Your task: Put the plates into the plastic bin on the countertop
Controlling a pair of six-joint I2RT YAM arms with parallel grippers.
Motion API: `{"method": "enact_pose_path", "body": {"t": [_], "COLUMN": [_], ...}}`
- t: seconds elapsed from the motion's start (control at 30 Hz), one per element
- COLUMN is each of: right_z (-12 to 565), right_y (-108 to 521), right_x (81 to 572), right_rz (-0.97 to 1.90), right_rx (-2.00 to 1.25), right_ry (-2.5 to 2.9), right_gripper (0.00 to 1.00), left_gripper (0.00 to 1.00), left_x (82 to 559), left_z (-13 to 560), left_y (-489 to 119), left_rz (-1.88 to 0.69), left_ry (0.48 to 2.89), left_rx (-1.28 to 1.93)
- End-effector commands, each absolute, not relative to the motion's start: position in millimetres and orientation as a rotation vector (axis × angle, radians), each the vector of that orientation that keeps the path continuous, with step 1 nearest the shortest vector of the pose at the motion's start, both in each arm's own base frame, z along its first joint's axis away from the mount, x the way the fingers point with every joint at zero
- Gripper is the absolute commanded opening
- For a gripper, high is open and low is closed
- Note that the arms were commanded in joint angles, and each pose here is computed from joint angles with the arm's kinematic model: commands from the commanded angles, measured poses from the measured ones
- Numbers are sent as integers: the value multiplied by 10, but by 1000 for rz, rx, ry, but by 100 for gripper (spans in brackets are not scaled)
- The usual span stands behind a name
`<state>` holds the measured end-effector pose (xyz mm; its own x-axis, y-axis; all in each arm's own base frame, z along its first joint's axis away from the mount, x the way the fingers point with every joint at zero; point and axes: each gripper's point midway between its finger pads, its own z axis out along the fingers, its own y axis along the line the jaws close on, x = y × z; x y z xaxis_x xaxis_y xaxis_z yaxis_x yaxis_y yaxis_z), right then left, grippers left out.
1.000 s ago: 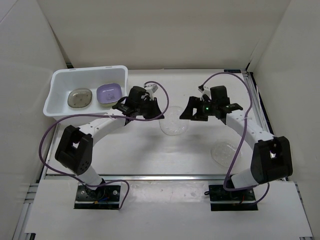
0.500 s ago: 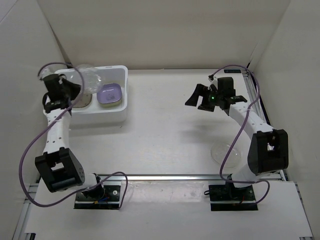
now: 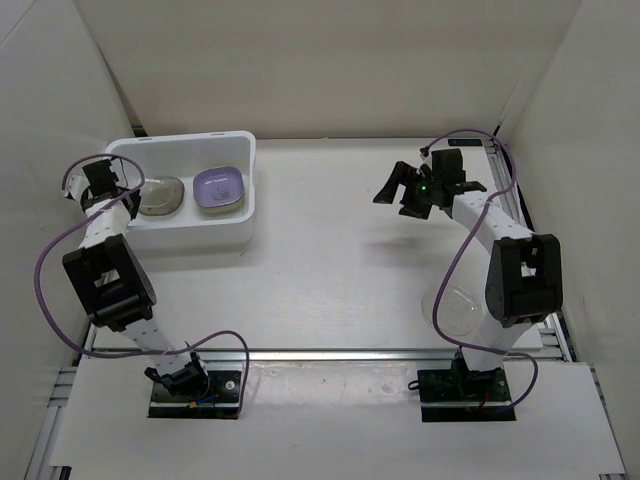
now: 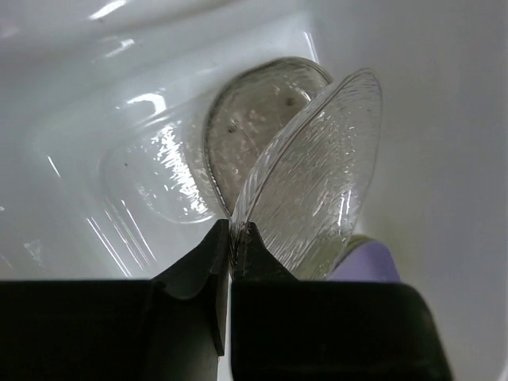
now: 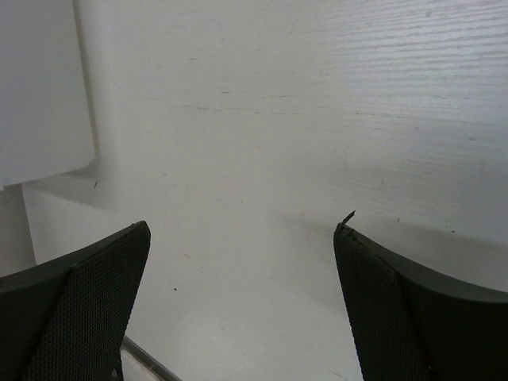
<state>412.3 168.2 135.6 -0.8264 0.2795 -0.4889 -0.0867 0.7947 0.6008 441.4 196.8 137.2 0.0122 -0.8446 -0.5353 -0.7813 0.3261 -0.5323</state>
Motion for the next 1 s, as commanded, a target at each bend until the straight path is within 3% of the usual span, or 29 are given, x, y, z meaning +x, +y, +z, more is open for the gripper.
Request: {"method": "enact_pose_path", "body": {"t": [0.0,0.13,0.47,0.5,0.57,0.6,0.7,0.97], "right_z": [1472,1470,1522,1528,1535,1462,1470,1004], "right_y": [1584,1508,1248,1218,1073,1014,736,-136], "right_x": [4316,4357,4151,4118,3988,3876,3706,2652], "right_rz": [800,776,643,633,584,557,452,-9], "right_rx": [188,226,299,312,371,404,550,1174], "right_ry": [2360,2356,2382,2386,2405,2447,2452,2587], "right_gripper": [99,99,99,99,99,99,99,99], "left_gripper": [10,10,30,45,61,76,99,99], "left_x": [4486,4620,4627,4602,4585,4576,4594,4804], "left_z": [1637,1395,1301,1313,1449,1509,1754,2366], "left_y": [2193,2195,2187,2184,2186,2195,2164,1700], "left_rz": [-26,-43,-48,-43,-38,-42,-51,-114], "left_ry": [1640,1698,1728,1727,1701,1690,1668,1758], "left_rx": [-1492,-1517,-1586,-1594,-1579,-1575,-1521,-1203]}}
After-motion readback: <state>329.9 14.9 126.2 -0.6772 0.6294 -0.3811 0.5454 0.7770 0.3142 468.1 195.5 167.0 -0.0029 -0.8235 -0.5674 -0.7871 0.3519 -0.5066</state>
